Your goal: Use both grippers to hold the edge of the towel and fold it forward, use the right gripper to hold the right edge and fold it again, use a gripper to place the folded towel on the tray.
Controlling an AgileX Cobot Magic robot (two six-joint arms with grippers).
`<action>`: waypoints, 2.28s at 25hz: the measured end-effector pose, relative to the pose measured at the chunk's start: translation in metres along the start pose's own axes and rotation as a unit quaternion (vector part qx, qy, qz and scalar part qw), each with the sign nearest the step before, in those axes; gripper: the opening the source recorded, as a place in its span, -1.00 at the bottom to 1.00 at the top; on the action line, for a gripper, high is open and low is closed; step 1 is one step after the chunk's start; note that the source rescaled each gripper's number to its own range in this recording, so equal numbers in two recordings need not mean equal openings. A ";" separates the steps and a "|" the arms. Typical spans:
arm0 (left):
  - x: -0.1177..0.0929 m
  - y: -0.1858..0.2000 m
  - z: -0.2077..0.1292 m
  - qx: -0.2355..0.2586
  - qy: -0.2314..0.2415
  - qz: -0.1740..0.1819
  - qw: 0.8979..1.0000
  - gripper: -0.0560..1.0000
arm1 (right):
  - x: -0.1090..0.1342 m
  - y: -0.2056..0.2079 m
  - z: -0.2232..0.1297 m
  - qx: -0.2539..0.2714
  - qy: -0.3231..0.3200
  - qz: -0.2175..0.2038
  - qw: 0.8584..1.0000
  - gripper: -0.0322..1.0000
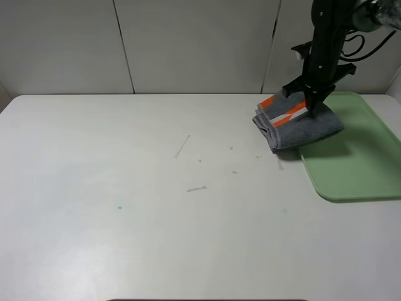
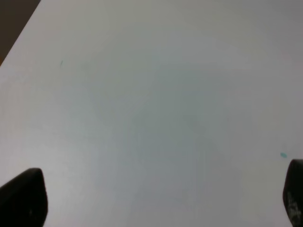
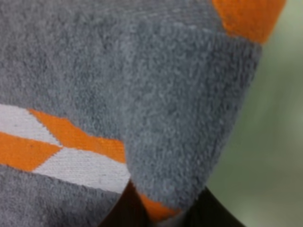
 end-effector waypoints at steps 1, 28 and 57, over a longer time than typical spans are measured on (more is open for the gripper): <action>0.000 0.000 0.000 0.000 0.000 0.000 1.000 1.00 | -0.010 -0.002 -0.004 0.000 -0.010 -0.001 1.000 -0.70; 0.000 0.000 0.000 0.000 0.000 0.000 1.000 1.00 | -0.086 -0.015 -0.037 -0.015 -0.110 -0.011 0.994 0.50; 0.000 0.000 0.000 0.000 0.000 0.000 1.000 1.00 | -0.057 0.122 -0.041 -0.101 -0.136 0.017 0.985 1.00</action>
Point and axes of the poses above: a point on each arm's last joint axis where the gripper is mounted, y pointing back along that axis away from the gripper, x along the wrist's bending axis when the last joint is at zero, z = x × y, the point moved 8 cm from there along -y, pointing out along that axis toward the gripper, and after that the axes turned 15 degrees about y, right-handed, at the moved point
